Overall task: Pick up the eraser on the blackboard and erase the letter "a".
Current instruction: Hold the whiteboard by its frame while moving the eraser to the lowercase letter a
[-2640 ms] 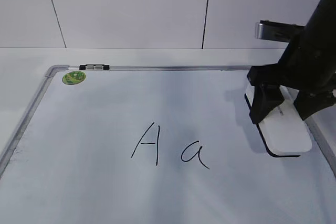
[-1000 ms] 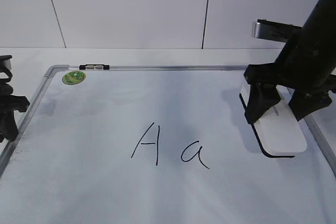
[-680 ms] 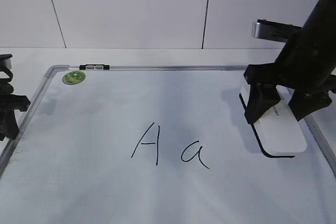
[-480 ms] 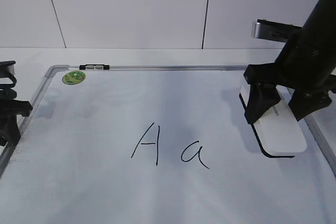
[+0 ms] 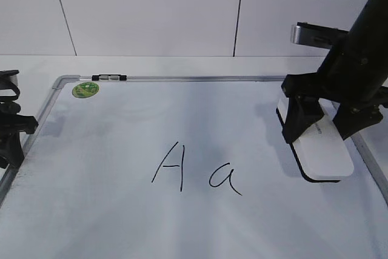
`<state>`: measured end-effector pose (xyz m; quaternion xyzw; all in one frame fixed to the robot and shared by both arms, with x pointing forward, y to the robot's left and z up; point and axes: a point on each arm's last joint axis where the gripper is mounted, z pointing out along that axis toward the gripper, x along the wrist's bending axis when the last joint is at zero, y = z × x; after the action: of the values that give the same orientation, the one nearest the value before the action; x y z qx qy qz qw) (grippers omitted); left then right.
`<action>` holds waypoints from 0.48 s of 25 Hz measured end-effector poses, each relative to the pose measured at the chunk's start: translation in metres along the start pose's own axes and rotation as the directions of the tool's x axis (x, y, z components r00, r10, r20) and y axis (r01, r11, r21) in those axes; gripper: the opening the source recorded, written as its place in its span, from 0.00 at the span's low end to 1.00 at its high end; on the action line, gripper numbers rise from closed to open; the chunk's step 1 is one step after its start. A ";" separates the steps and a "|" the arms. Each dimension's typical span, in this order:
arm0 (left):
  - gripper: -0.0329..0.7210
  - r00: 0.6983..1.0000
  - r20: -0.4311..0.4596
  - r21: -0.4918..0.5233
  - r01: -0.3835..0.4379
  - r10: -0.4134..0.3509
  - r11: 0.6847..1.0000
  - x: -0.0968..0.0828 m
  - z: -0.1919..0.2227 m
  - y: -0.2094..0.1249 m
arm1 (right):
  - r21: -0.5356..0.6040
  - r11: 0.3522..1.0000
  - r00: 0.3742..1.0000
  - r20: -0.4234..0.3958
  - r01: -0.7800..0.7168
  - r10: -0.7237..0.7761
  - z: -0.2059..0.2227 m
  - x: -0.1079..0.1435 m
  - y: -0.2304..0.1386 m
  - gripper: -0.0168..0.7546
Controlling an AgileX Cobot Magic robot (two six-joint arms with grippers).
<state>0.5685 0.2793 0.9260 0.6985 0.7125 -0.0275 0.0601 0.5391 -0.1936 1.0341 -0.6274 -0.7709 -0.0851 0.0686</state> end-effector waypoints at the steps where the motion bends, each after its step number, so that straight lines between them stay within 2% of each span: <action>1: 0.27 1.000 0.000 0.001 0.000 0.000 1.000 0.000 0.000 0.000 | 0.000 1.000 1.000 0.000 0.000 0.000 0.000 0.000 0.000 0.72; 4: 0.25 1.000 0.000 0.006 0.000 0.000 1.000 0.000 0.001 0.001 | 0.000 1.000 1.000 -0.003 -0.001 0.001 0.000 0.000 0.000 0.72; 8: 0.09 1.000 0.006 0.013 0.008 -0.008 1.000 0.000 0.002 0.001 | 0.000 1.000 1.000 -0.005 -0.002 0.002 0.000 0.000 0.000 0.72; 12: 0.06 1.000 0.007 0.014 0.014 -0.014 1.000 -0.001 0.001 0.001 | 0.000 1.000 1.000 -0.005 -0.002 0.002 0.000 0.000 0.000 0.72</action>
<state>0.5696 0.2786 0.9247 0.6936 0.7171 -0.0353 0.0578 0.5390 -0.1932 1.0342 -0.6280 -0.7701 -0.0868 0.0708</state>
